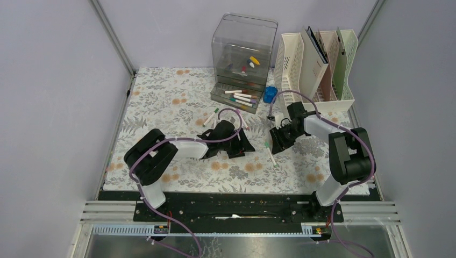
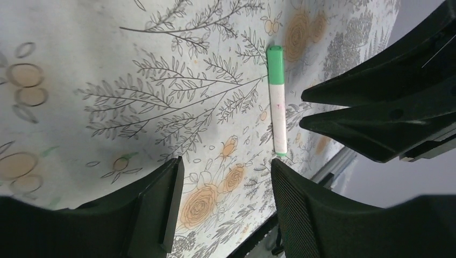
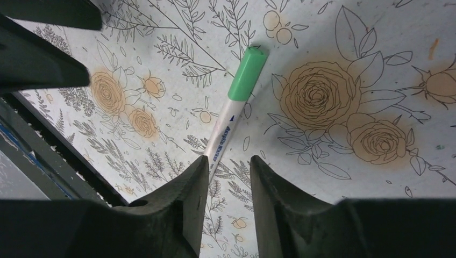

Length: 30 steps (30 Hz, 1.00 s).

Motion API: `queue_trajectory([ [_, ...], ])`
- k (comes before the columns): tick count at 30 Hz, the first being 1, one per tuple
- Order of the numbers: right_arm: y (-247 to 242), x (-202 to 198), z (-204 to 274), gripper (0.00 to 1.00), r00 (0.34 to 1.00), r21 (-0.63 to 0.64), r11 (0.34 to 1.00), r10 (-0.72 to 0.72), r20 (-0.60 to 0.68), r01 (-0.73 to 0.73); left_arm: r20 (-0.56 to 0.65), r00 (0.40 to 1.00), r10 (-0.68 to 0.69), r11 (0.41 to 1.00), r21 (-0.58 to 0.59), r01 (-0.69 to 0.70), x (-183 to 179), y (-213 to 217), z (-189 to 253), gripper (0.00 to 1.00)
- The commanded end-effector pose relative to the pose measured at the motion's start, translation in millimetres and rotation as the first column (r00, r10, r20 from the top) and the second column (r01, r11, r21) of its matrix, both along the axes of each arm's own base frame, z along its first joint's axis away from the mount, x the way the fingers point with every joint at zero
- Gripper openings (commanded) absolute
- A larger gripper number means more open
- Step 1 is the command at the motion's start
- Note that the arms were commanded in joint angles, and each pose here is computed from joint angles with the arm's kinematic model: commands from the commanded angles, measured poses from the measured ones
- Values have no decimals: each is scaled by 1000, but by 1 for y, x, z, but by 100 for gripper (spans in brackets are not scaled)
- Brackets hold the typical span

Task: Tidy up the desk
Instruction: Pick up the stationery from the center of the board.

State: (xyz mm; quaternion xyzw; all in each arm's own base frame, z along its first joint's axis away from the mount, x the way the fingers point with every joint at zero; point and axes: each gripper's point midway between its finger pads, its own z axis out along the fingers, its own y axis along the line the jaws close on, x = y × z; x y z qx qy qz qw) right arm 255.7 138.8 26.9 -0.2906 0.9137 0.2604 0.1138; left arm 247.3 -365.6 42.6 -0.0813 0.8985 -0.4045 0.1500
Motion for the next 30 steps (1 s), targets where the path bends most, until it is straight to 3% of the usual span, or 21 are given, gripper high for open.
queue_trajectory([
  [1, 7, 0, 1, 45, 1000, -4, 1000, 13, 19, -13, 170, 984, 59, 998, 21, -64, 23, 9, 45, 65],
  [8, 12, 2, -10, 47, 996, -128, 991, 53, 75, -43, 283, 947, 151, 979, 87, -182, 34, 48, 67, 66],
  [12, -1, 10, -21, 38, 986, -296, 955, 67, 155, -18, 322, 923, 212, 958, 118, -261, 37, 77, 74, 66],
  [16, -5, 9, -26, 35, 975, -372, 928, 100, 196, -21, 351, 896, 273, 936, 116, -331, 39, 103, 84, 67],
  [25, -13, 14, -32, 19, 964, -456, 890, 128, 233, -8, 364, 868, 338, 905, 127, -406, 34, 136, 84, 67],
  [30, 4, 17, -30, 5, 964, -388, 921, 133, 229, -35, 368, 859, 355, 896, 128, -425, 33, 146, 86, 67],
])
